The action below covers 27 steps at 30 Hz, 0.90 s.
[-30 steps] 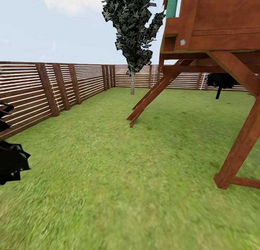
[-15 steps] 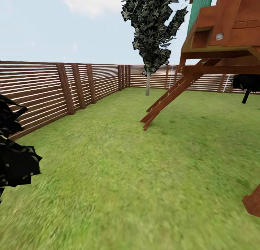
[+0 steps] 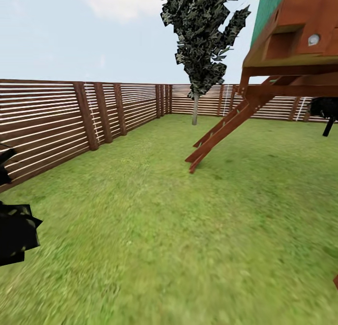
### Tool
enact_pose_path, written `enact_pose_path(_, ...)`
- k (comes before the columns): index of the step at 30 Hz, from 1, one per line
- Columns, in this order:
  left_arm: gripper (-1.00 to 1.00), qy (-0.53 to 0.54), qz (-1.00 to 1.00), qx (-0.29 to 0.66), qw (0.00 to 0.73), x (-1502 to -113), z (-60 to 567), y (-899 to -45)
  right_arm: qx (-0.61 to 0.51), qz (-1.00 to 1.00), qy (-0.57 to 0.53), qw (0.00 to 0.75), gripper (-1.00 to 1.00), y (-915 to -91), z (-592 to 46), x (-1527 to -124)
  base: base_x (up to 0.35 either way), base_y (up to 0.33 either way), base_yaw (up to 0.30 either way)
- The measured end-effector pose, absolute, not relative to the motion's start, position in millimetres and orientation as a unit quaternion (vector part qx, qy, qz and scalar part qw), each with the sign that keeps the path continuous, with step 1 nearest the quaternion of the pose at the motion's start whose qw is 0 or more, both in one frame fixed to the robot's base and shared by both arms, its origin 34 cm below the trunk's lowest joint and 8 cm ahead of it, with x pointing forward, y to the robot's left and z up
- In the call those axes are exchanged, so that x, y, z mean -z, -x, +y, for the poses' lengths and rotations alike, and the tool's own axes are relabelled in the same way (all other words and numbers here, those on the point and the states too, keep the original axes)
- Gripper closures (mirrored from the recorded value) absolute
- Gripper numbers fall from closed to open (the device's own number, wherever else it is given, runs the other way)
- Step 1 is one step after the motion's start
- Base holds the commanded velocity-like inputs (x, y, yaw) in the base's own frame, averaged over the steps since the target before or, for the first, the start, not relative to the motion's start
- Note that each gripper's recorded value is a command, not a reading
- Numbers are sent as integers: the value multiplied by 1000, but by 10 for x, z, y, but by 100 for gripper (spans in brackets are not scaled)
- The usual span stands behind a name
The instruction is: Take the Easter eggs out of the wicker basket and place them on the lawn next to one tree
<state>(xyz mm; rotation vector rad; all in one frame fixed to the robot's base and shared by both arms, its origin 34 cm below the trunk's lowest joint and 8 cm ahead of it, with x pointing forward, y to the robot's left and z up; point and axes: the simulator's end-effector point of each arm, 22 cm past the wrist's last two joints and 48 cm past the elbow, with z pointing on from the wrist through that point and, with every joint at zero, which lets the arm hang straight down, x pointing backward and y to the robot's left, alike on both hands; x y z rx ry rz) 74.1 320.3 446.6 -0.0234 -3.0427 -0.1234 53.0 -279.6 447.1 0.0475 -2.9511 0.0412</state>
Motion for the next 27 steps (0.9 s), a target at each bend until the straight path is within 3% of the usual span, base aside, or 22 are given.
enact_pose_path(16,-100,8,-998,40,48,-4466,3203,-741,-14,-995,-16,95,-100,-531,-2796,-4470,334,0,233)
enact_pose_path(27,-100,8,-998,40,48,-4466,3203,-741,-15,-995,-16,95,-100,-528,-2808,-4471,334,0,28)
